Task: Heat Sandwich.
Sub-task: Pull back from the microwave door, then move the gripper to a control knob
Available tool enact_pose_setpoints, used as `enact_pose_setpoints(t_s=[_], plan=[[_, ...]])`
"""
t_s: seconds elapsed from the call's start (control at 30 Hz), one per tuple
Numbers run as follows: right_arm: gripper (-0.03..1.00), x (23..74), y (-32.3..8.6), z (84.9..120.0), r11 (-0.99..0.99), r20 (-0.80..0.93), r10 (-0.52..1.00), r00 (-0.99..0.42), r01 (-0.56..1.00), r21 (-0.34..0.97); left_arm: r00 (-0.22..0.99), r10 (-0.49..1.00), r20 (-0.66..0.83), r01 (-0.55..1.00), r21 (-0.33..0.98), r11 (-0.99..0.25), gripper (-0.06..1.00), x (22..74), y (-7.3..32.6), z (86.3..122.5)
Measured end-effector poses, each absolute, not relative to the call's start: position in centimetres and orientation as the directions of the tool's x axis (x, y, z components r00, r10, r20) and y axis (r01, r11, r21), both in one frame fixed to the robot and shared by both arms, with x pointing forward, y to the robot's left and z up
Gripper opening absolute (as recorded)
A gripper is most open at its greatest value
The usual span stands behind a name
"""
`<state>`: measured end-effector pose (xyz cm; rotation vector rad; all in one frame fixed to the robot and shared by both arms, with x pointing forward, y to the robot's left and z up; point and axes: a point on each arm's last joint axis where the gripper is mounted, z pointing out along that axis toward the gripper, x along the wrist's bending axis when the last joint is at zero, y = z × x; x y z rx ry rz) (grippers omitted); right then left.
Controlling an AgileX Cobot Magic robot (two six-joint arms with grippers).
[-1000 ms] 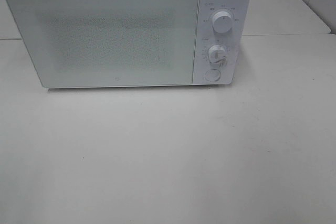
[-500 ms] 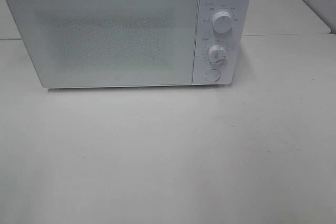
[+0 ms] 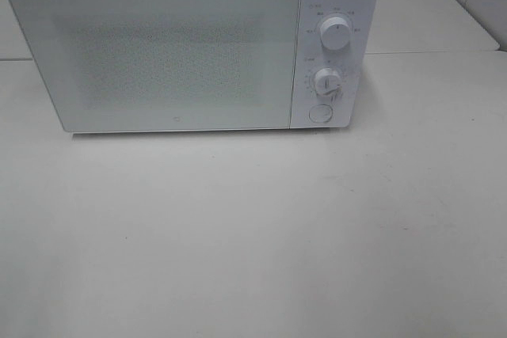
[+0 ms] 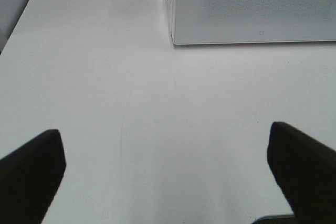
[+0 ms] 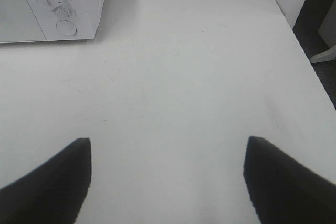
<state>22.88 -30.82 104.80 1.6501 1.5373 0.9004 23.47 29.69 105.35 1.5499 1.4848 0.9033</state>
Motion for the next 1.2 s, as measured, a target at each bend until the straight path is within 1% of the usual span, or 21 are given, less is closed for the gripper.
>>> enact_pose_setpoints(t_s=[0.57, 0.73, 0.8, 0.87, 0.97, 1.2], plan=[[0.77, 22.9, -30.7, 104.8, -0.058, 0.04, 0.998, 0.047, 0.514, 0.856, 0.06, 0.998, -0.027, 0.434, 0.901, -0.001, 0.99, 23.5, 29.7, 105.3], [0.79, 22.9, -30.7, 105.3, -0.058, 0.043, 0.998, 0.044, 0.484, 0.873, 0.06, 0.998, -0.027, 0.434, 0.901, -0.001, 0.99, 23.5, 29.7, 105.3], [0.82, 23.0, -30.7, 105.7, -0.058, 0.045, 0.998, 0.039, 0.449, 0.892, 0.06, 0.998, -0.027, 0.434, 0.901, -0.001, 0.99, 23.5, 29.7, 105.3], [0.85, 23.6, -30.6, 105.9, -0.056, 0.044, 0.998, 0.037, 0.453, 0.89, 0.06, 0.998, -0.027, 0.434, 0.901, -0.001, 0.99, 23.5, 29.7, 105.3], [0.86, 24.3, -30.6, 106.1, -0.053, 0.042, 0.999, 0.035, 0.457, 0.888, 0.06, 0.998, -0.027, 0.434, 0.901, -0.001, 0.99, 23.5, 29.7, 105.3], [0.86, 27.2, -30.2, 107.3, -0.043, 0.039, 0.999, 0.018, 0.414, 0.909, 0.06, 0.998, -0.027, 0.434, 0.901, -0.001, 0.99, 23.5, 29.7, 105.3]])
